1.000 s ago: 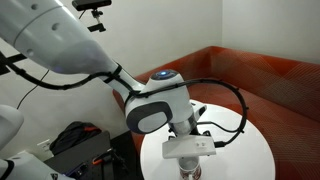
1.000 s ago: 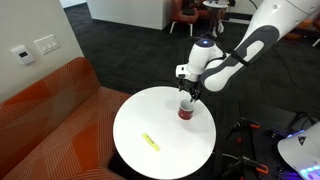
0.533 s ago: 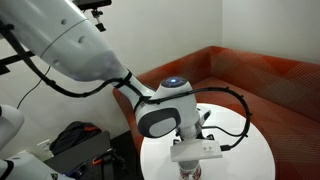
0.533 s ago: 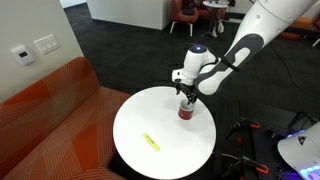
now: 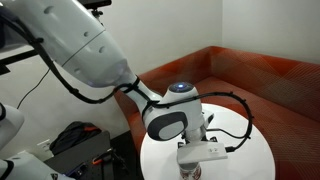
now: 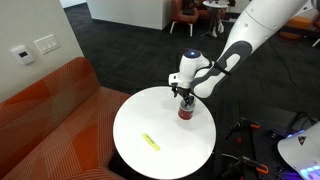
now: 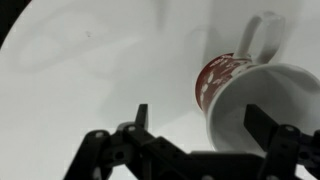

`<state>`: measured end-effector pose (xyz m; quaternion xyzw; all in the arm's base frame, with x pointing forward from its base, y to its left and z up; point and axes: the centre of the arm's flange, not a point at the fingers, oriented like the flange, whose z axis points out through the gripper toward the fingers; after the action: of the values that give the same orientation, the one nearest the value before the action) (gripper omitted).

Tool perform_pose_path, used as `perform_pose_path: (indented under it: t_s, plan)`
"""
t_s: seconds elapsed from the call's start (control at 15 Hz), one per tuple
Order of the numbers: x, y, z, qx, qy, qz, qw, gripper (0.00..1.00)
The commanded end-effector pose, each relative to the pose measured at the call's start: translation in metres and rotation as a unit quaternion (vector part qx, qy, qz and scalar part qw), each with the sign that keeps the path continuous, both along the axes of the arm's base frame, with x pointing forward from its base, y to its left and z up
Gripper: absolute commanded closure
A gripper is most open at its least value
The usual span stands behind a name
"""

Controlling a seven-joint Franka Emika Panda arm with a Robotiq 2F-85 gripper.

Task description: Move the mug backwards

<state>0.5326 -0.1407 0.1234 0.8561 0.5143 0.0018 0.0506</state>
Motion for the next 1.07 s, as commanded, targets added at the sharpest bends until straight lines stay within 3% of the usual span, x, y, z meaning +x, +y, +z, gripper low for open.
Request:
perform_pose_path:
  t_s: [0.0, 0.6, 1.0]
  plan:
    - [0.0123, -0.0005, -0.0037, -0.001, 0.008, 0.014, 0.9999, 0.30]
    - [0.0114, 0.0012, -0.0068, 0.000, 0.010, 0.018, 0.9998, 0.99]
    - [0.0134, -0.0028, 0.0000, -0.005, 0.021, 0.010, 0.9997, 0.97]
